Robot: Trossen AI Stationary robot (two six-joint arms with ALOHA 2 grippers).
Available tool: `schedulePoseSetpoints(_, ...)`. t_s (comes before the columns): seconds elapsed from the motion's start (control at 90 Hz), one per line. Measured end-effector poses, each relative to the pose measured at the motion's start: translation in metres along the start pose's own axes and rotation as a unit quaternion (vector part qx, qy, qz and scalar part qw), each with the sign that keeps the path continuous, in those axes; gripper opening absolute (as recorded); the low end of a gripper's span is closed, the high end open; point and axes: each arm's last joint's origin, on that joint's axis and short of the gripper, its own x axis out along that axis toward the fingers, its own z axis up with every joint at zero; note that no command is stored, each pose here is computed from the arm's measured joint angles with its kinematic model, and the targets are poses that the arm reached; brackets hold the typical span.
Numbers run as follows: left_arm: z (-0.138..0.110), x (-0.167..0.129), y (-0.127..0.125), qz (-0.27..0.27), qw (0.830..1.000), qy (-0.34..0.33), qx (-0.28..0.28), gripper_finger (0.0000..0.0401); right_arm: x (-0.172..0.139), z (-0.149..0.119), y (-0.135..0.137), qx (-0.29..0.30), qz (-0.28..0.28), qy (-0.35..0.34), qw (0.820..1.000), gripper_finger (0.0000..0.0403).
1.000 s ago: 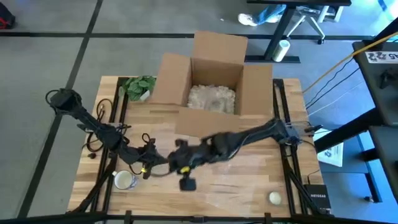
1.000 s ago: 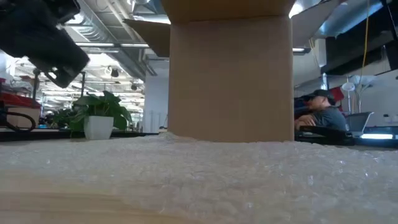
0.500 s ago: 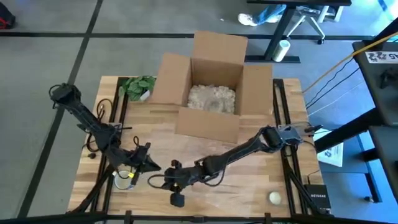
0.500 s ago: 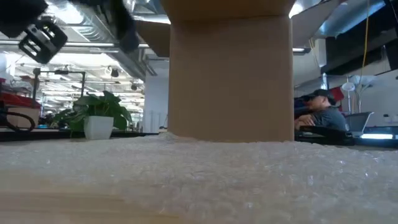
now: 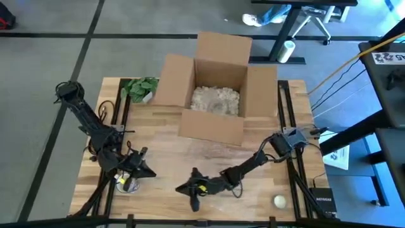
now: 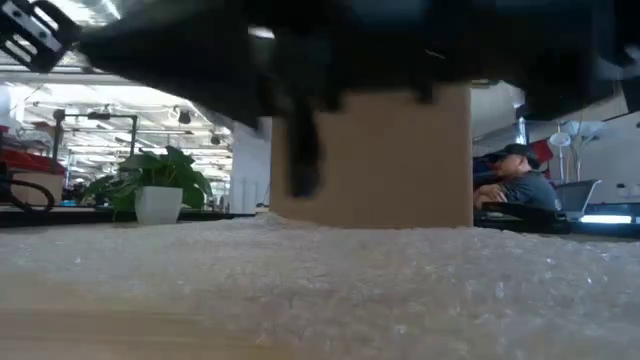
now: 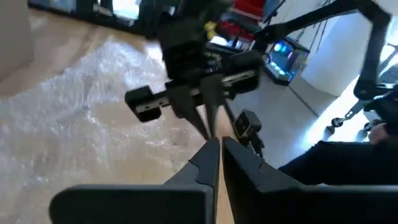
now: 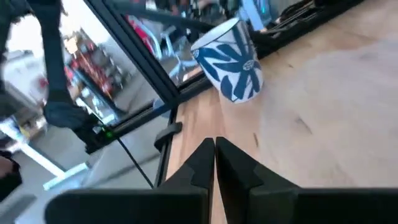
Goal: Wrap mug
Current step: Put the blue mug on the bubble wrap
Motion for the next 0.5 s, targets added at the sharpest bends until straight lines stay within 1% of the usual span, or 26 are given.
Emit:
schedulePoseSetpoints(0.1, 0.001, -0.01, 0.005, 0.024, 1.0, 0.004, 0.006, 0.0, -0.024, -0.01, -0.006, 0.025, -0.015, 0.006, 1.0, 0.0)
schedulePoseSetpoints(0.189, 0.0, -0.021, 0.012, 0.036, 0.999, 0.024, -0.007, 0.0, -0.045, -0.015, -0.007, 0.025, -0.032, 0.014, 0.999, 0.0)
schedulePoseSetpoints(0.311, 0.0, -0.038, 0.025, 0.049, 0.997, 0.049, -0.034, 0.0, -0.074, -0.008, -0.005, 0.019, -0.046, 0.009, 0.999, 0.0)
schedulePoseSetpoints(0.433, 0.001, -0.056, 0.042, 0.065, 0.995, 0.068, -0.039, 0.0, -0.107, -0.007, -0.017, -0.001, -0.077, 0.019, 0.997, 0.0)
schedulePoseSetpoints(0.5, 0.005, -0.066, 0.05, 0.08, 0.992, 0.09, -0.044, 0.0, -0.123, -0.002, -0.022, 0.003, -0.086, 0.015, 0.996, 0.0)
